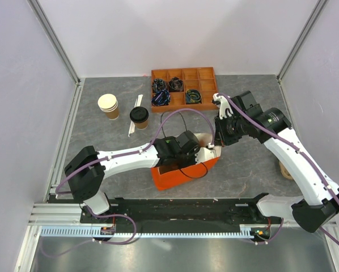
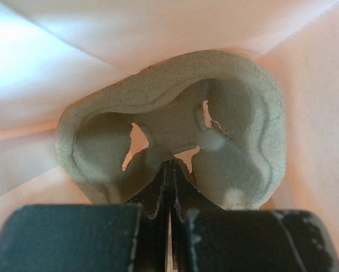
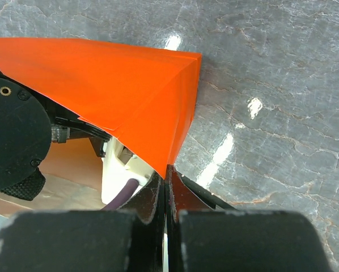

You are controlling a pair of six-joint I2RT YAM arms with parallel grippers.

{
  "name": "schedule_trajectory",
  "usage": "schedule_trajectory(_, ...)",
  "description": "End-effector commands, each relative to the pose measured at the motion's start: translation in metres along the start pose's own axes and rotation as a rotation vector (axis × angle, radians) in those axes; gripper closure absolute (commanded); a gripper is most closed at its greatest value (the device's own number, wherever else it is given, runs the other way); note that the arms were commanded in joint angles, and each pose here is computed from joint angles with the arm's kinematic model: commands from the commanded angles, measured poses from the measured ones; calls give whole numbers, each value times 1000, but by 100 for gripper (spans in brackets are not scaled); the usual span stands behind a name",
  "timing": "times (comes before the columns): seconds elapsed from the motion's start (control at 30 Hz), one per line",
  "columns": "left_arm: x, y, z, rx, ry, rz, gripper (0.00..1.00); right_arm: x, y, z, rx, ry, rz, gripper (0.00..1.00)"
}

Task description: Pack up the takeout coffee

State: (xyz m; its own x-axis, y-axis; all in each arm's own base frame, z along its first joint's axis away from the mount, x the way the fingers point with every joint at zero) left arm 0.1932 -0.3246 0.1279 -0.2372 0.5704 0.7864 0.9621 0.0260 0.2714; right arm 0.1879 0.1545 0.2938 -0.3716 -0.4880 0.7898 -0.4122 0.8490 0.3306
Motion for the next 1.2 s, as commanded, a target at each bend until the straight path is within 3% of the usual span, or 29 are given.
schedule_trajectory(0.0, -7, -19, 37, 10, 184, 83, 98, 26, 22, -28, 10, -172, -92, 100)
schedule_trajectory(0.13, -12, -19, 40, 16, 203, 82, 98, 27, 24, -27, 12, -170, -107, 100)
schedule_trajectory(0.4, 56, 21, -52, 40, -245, -106, 98, 21, 21, -21, 21, -150, -105, 100)
schedule_trajectory(0.63, 74, 25, -69, 61, -376, -146, 98, 20, 20, -19, 15, -154, -100, 100)
schedule_trajectory(1.17, -4, -2, 14, -18, 27, -20, 98, 22, 18, -20, 21, -163, -83, 100)
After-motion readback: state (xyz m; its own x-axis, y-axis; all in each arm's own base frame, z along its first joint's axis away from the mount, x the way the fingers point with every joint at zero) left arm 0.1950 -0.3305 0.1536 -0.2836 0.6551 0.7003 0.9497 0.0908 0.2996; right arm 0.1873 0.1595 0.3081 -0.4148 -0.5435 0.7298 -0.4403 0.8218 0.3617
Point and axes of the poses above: each gripper's point midway between its finger pads, its own x axis back along the fingers, its own y axis along the line the jaws close on, z = x × y, the point moved 5 cm from there along x, back along the fingers, and after that the axes turned 3 degrees about -x, right-handed, at the moved point
